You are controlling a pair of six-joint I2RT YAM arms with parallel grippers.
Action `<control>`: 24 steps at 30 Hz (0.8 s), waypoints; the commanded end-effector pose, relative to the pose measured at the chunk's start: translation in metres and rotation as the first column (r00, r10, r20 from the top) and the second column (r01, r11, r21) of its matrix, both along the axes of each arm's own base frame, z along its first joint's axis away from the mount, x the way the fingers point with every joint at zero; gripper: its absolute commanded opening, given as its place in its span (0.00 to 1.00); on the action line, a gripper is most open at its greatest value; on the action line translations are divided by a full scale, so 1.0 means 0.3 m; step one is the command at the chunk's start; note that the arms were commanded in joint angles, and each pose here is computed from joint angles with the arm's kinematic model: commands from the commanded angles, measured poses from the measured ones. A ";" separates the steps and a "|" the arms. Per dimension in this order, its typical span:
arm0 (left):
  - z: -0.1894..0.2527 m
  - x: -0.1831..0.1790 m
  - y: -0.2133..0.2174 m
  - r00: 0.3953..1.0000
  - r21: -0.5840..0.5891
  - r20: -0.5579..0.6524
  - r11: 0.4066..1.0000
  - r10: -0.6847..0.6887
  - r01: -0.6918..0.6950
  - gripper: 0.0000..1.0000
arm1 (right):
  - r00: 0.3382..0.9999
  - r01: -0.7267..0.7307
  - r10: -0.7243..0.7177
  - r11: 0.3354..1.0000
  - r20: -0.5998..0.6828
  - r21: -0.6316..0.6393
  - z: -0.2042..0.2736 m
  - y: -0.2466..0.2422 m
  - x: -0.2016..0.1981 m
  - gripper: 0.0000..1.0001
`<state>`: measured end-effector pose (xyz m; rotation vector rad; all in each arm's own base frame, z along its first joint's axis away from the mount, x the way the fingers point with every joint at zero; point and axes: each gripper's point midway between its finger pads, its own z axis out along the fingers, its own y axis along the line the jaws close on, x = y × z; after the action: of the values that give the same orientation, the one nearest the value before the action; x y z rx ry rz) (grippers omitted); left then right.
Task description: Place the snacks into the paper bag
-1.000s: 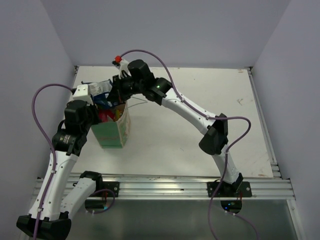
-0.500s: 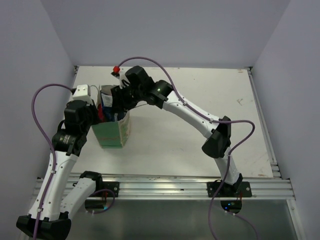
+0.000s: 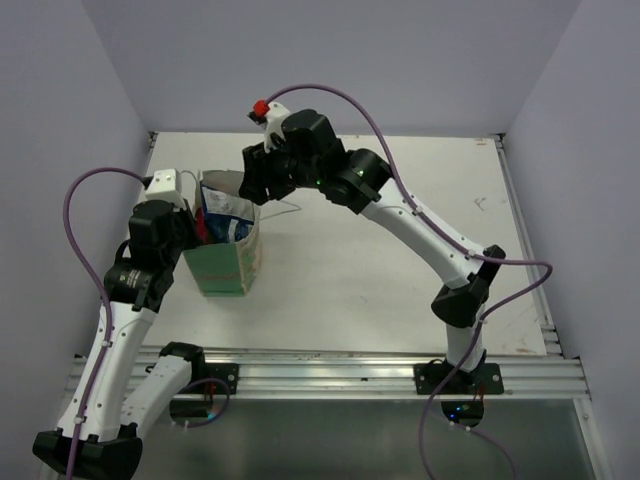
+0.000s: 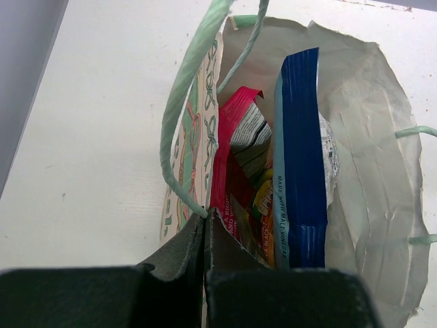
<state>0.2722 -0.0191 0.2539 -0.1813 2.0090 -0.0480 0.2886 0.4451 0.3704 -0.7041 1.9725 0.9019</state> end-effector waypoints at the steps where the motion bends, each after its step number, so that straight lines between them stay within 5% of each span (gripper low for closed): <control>1: 0.008 -0.003 -0.001 1.000 0.021 0.009 1.000 -0.012 0.012 0.00 | 0.998 0.031 -0.037 0.993 -0.052 -0.112 -0.151 -0.015 0.025 0.53; 16: 0.010 -0.003 0.004 1.000 0.028 0.014 1.000 -0.009 0.009 0.00 | 0.990 0.025 -0.059 0.969 -0.131 -0.244 -0.412 0.002 0.048 0.51; 18: 0.007 -0.003 0.004 1.000 0.030 0.012 1.000 -0.010 0.009 0.00 | 0.989 0.018 -0.053 0.969 -0.137 -0.245 -0.424 0.012 0.050 0.35; 19: 0.005 -0.003 0.003 1.000 0.029 0.012 1.000 -0.011 0.011 0.00 | 0.988 0.014 -0.051 0.968 -0.143 -0.250 -0.433 0.014 0.049 0.07; 20: 0.005 -0.004 0.002 1.000 0.028 0.014 1.000 -0.013 0.012 0.00 | 0.988 0.013 -0.051 0.967 -0.144 -0.253 -0.440 0.020 0.054 0.00; 24: 0.005 -0.007 -0.022 0.999 0.006 0.019 0.999 -0.046 0.046 0.00 | 0.991 0.019 -0.054 0.965 -0.127 -0.262 -0.416 0.009 0.058 0.00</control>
<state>0.2715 -0.0189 0.2544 -0.1658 2.0044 -0.0424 0.3006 0.4481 0.2357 -0.7637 2.2675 0.7046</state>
